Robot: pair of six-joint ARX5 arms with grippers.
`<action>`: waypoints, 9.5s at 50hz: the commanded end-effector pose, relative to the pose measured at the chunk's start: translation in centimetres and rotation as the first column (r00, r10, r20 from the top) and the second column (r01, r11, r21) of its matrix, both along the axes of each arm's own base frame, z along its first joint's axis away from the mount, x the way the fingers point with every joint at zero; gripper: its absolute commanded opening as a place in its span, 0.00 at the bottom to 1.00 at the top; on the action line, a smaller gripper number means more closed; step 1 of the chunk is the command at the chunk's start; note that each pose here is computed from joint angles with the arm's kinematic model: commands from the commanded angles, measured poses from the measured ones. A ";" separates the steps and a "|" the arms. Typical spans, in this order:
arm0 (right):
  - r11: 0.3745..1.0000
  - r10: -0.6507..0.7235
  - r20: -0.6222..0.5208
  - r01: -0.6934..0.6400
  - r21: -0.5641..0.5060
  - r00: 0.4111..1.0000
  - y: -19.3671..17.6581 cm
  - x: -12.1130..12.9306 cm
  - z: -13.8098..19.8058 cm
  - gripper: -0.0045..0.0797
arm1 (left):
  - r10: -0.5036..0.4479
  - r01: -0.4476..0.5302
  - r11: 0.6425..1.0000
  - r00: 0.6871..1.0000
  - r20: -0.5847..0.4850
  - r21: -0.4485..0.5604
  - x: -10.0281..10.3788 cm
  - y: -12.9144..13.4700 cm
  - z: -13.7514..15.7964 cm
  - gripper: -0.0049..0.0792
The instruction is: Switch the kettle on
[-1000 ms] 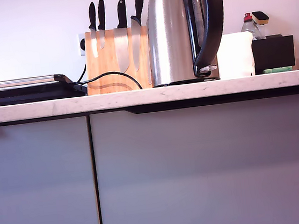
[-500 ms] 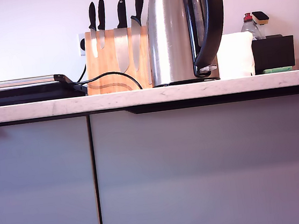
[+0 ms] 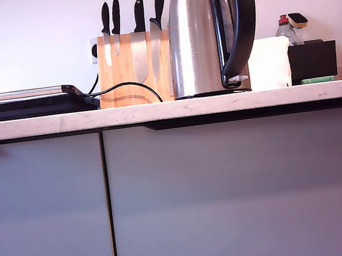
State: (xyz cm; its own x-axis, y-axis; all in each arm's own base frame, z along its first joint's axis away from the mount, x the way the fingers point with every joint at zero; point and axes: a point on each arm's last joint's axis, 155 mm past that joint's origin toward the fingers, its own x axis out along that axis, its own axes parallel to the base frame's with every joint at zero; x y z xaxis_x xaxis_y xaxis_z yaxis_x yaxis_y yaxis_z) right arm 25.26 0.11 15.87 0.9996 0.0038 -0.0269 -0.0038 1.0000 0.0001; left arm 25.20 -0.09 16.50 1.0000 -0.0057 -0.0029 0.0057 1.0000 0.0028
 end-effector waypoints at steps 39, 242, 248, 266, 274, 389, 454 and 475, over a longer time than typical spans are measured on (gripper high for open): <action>1.000 0.001 0.014 -0.001 0.002 1.000 0.0 0.0 0.3 0.04 | -0.006 0.006 1.000 1.000 0.000 -0.003 0.1 -0.1 -0.3 0.04; 0.794 0.602 -0.146 -0.607 0.009 0.785 18.5 16.0 6.5 0.04 | -0.767 0.762 0.619 0.639 0.064 -0.192 0.1 -18.9 9.5 0.04; 0.809 0.577 -0.162 -0.587 -0.020 0.801 18.1 16.4 5.9 0.04 | -0.767 0.762 0.618 0.638 0.064 -0.192 0.1 -18.9 9.5 0.04; 0.812 0.560 -0.190 -0.579 -0.067 0.807 17.7 16.5 5.2 0.04 | -0.768 0.763 0.618 0.638 0.063 -0.192 0.1 -19.0 9.4 0.04; 0.818 0.542 -0.218 -0.569 -0.082 0.811 17.4 16.6 4.5 0.04 | -0.768 0.763 0.618 0.638 0.064 -0.192 0.1 -18.9 9.5 0.04; 0.815 0.534 -0.315 -0.577 -0.059 0.785 16.2 9.1 7.8 0.04 | -0.767 0.765 0.624 0.639 0.059 -0.162 0.1 -18.9 9.3 0.04; 0.980 0.185 -0.204 -0.196 -0.036 0.961 6.1 1.3 5.7 0.04 | -0.303 0.300 0.953 0.950 -0.069 -0.049 2.0 -5.3 7.1 0.04; 1.000 -0.011 -0.156 0.008 -0.019 0.988 0.7 1.6 3.2 0.04 | -0.272 0.268 0.961 0.961 -0.058 -0.064 1.9 -4.7 7.4 0.04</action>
